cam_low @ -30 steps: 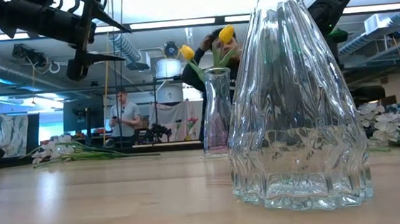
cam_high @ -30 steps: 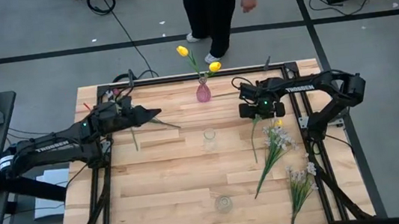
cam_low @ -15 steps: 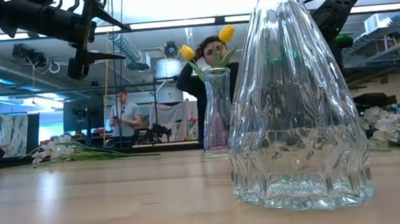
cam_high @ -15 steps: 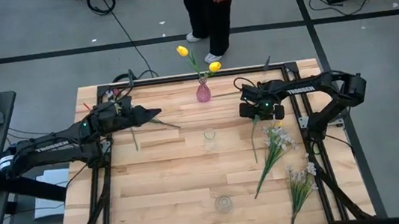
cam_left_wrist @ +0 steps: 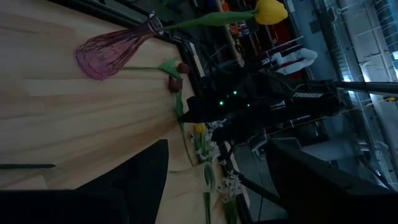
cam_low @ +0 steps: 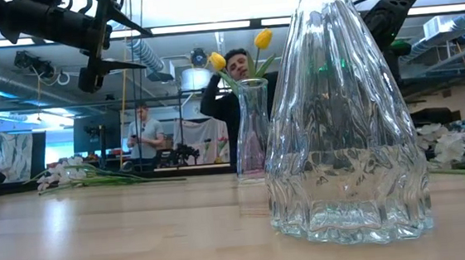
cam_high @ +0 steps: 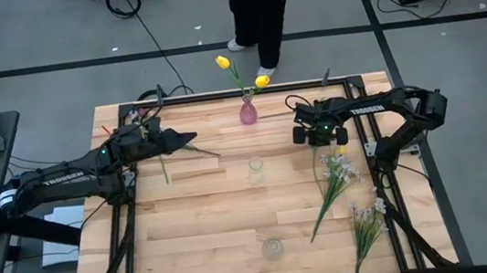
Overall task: Sort flowers into vase by color
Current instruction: Put the bottom right red flower into the top transparent vase
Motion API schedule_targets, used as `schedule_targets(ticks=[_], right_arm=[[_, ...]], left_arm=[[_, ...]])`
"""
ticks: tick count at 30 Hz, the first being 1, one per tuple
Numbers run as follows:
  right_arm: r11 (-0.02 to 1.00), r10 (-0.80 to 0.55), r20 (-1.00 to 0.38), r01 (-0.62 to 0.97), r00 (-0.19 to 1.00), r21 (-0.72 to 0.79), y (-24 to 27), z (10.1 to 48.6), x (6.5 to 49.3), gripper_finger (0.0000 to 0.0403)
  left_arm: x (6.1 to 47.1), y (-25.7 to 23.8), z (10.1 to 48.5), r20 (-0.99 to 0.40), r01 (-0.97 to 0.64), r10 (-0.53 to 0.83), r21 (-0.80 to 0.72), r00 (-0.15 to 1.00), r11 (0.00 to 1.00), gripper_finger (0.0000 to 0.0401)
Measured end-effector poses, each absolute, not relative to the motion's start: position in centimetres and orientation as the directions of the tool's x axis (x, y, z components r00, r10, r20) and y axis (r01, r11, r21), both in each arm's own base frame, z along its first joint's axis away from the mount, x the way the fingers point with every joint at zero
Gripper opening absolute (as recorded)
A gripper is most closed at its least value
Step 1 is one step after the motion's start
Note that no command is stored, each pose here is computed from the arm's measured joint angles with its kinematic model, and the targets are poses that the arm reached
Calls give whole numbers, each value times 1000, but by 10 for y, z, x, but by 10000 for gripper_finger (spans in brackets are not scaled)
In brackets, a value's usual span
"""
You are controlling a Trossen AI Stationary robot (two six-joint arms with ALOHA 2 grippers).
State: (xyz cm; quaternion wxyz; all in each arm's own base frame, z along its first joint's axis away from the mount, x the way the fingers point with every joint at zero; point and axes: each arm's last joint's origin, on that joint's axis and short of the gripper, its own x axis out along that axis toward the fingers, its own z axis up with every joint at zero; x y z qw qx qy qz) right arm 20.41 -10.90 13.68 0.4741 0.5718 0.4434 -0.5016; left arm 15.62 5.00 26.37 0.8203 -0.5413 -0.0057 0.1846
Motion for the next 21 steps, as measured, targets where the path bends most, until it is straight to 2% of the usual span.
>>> schedule_targets(ticks=[2, 7, 16, 21], right_arm=[[-148, 32, -994, 984, 106, 100, -109, 137, 204, 12], [-139, 31, -991, 982, 133, 128, -109, 139, 205, 18], [-129, -101, -915, 907, 390, 400, -114, 172, 213, 6], [-86, -187, -865, 869, 466, 487, -114, 193, 206, 6]], left_arm=[[156, 50, 264, -191, -297, 309, -890, 932, 346, 275], [156, 49, 264, -191, -287, 285, -893, 939, 347, 275], [157, 49, 264, -189, -282, 276, -894, 942, 348, 275], [157, 49, 267, -159, -255, 277, -899, 948, 357, 275]])
